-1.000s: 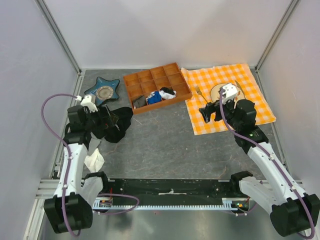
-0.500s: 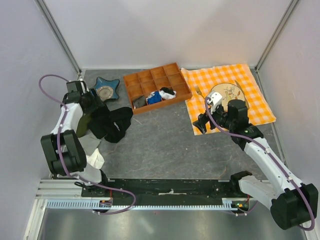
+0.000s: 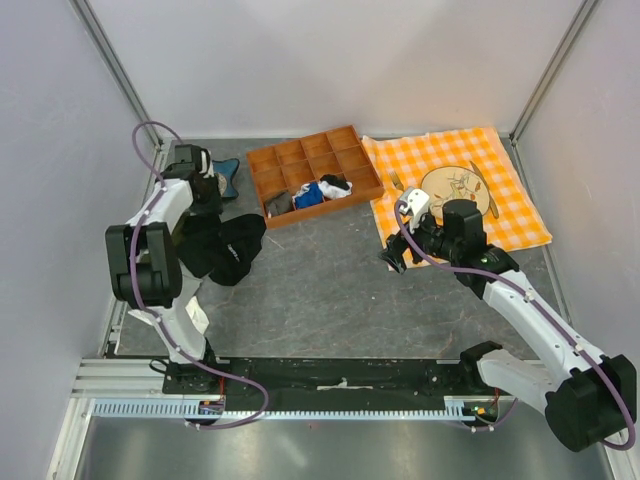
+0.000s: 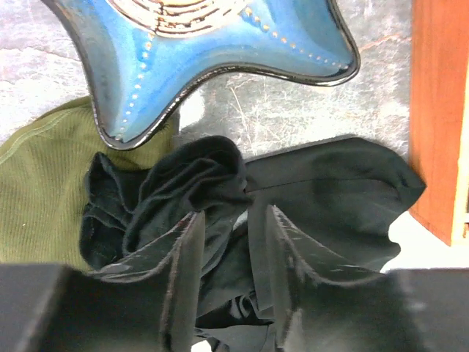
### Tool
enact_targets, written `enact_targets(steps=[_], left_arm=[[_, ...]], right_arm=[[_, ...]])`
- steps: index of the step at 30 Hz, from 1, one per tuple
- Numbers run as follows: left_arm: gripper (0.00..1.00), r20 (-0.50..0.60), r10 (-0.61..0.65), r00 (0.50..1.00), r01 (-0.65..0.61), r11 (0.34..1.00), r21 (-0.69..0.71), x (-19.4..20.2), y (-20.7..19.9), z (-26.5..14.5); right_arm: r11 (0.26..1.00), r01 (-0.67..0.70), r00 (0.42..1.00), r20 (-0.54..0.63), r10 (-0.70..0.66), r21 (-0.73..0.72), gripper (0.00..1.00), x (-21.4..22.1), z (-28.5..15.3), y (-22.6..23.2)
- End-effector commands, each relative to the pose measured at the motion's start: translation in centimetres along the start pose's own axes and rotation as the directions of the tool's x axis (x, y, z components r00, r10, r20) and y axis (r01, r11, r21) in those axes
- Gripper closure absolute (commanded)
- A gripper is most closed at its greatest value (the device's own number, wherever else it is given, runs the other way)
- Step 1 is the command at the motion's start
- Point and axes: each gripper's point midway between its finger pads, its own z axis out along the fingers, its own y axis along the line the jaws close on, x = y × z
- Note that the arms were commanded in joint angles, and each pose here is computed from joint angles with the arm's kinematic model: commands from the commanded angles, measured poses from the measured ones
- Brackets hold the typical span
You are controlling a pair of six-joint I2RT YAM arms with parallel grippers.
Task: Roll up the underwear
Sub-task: Pick up the underwear from the corner of the board, then place the underwear at the center of the board.
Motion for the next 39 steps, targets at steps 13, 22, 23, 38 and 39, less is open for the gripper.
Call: enact_targets(steps=[13, 22, 23, 38, 39], left_arm=[[0.98, 0.334, 0.065, 0.940, -0.081, 0.996, 0.034, -5.7, -2.7, -14.5], [0.98, 0.611, 0.015, 0.791, -0.195, 0.954, 0.229, -6.6, -8.2, -30.0], [0.98, 0.627, 0.009, 0.779, -0.223, 0.939, 0.263, -6.2, -9.5, -31.6], [0.98, 0.492, 0.035, 0.870, -0.447, 0.479, 0.756, 3.2, -29.0, -40.3], [0.98, 0.477, 0.043, 0.878, -0.440, 0.464, 0.769, 3.6, -29.6, -39.7]], right_arm=[[0.999, 0.047, 0.997, 0.054, -0.046, -0.005, 0.02, -2.4, -0.4, -0.1], [0.998, 0.059, 0.997, 0.059, -0.058, -0.019, 0.02, -2.5, -0.5, 0.2], [0.998, 0.060, 0.996, 0.061, -0.058, -0.019, 0.02, -2.5, -0.5, 0.2], [0.998, 0.058, 0.995, 0.085, -0.056, -0.023, 0.02, -3.0, -1.8, -0.8], [0.998, 0.060, 0.995, 0.083, -0.058, -0.021, 0.02, -2.9, -1.8, -0.9]])
